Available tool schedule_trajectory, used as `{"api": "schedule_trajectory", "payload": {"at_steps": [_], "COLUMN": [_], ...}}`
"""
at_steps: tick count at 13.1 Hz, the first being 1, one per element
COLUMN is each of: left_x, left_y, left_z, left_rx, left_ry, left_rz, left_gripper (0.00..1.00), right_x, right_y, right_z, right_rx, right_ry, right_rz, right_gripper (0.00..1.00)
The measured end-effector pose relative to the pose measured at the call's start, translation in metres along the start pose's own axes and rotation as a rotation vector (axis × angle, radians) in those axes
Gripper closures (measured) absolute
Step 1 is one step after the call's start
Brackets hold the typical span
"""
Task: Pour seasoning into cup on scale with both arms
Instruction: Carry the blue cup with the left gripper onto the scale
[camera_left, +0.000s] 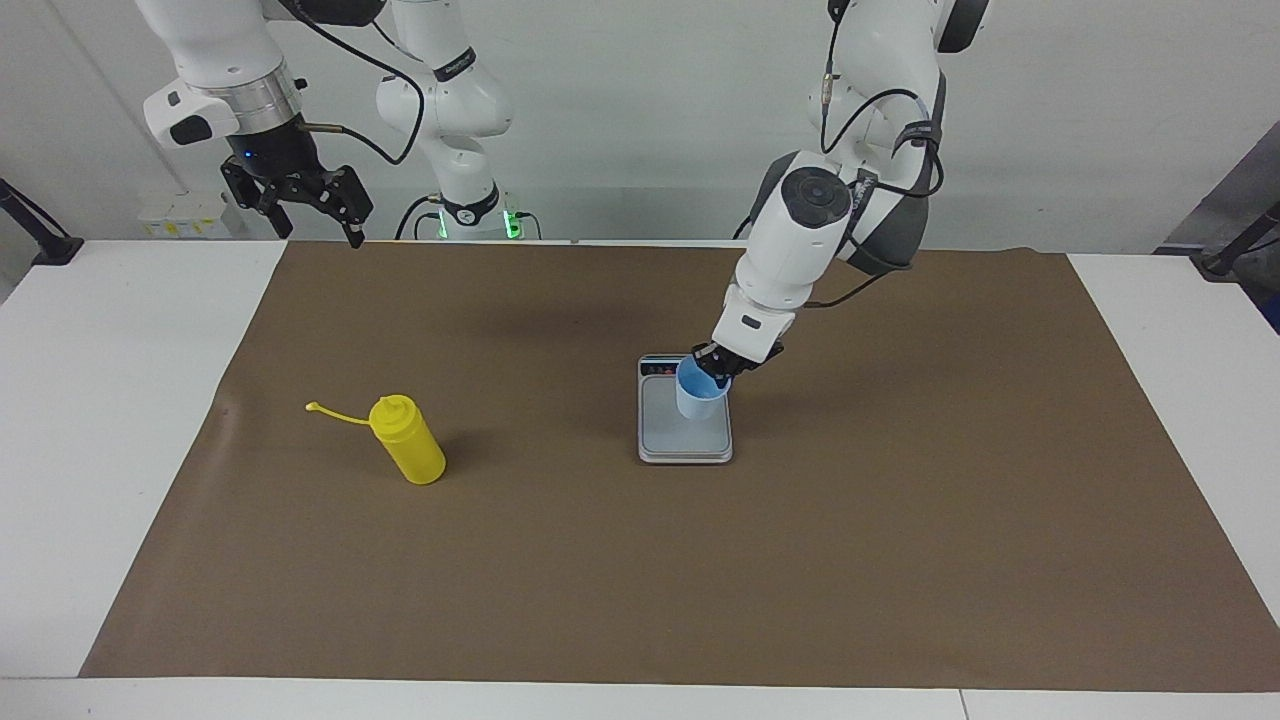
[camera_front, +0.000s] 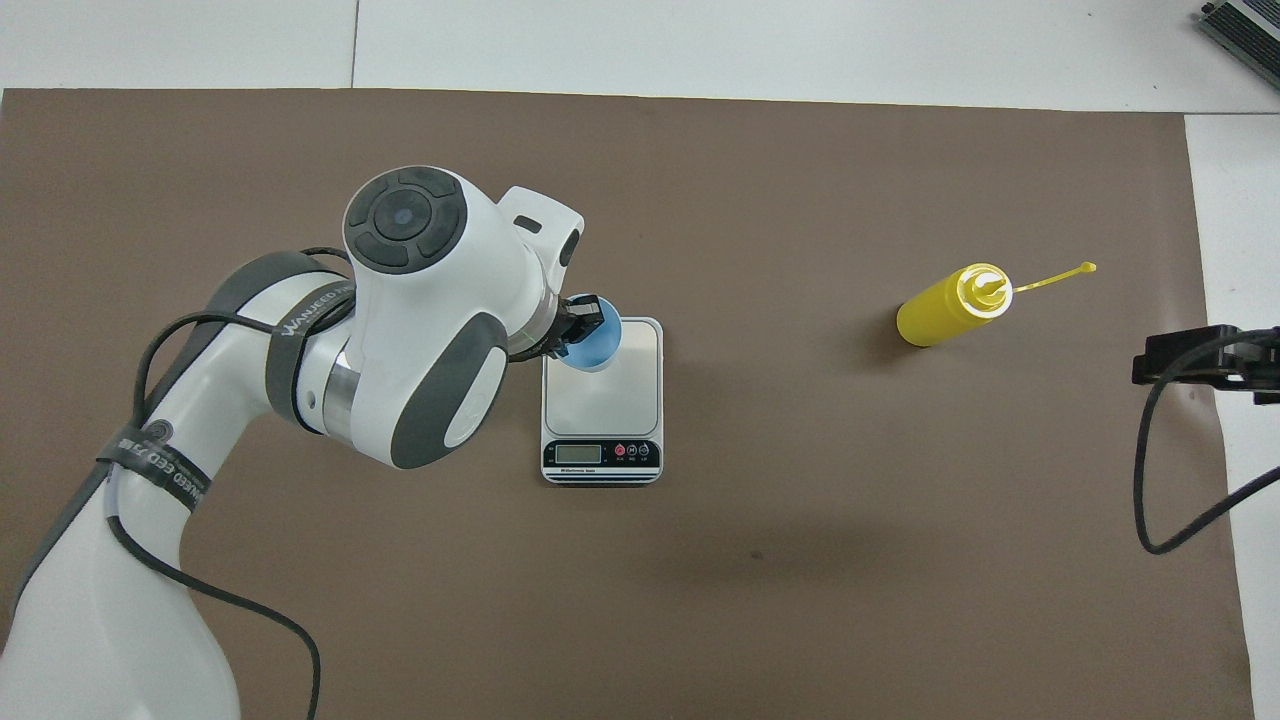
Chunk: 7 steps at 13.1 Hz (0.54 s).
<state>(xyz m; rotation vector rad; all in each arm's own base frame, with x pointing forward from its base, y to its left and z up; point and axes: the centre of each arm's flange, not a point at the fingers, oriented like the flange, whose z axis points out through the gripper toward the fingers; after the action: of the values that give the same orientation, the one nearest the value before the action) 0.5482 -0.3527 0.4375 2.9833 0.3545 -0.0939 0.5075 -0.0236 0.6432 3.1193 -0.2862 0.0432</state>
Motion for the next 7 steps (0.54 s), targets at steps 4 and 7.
{"api": "schedule_trajectory", "payload": {"at_steps": [4,7], "left_x": [-0.014,-0.011], "left_y": [0.0,-0.005], "left_z": [0.033,0.038], "left_rx": [0.023,0.026], "left_ry": [-0.009,-0.003], "left_rz": [0.016,0.008], "left_gripper": [0.96,0.96], "right_x": [0.0,0.001], "right_y": [-0.002,-0.001], "right_z": [0.0,0.0], "right_rx": [0.0,0.001], "right_ry": [-0.001,0.005], "right_rz": [-0.004,-0.002], "right_gripper": [0.0,0.0]}}
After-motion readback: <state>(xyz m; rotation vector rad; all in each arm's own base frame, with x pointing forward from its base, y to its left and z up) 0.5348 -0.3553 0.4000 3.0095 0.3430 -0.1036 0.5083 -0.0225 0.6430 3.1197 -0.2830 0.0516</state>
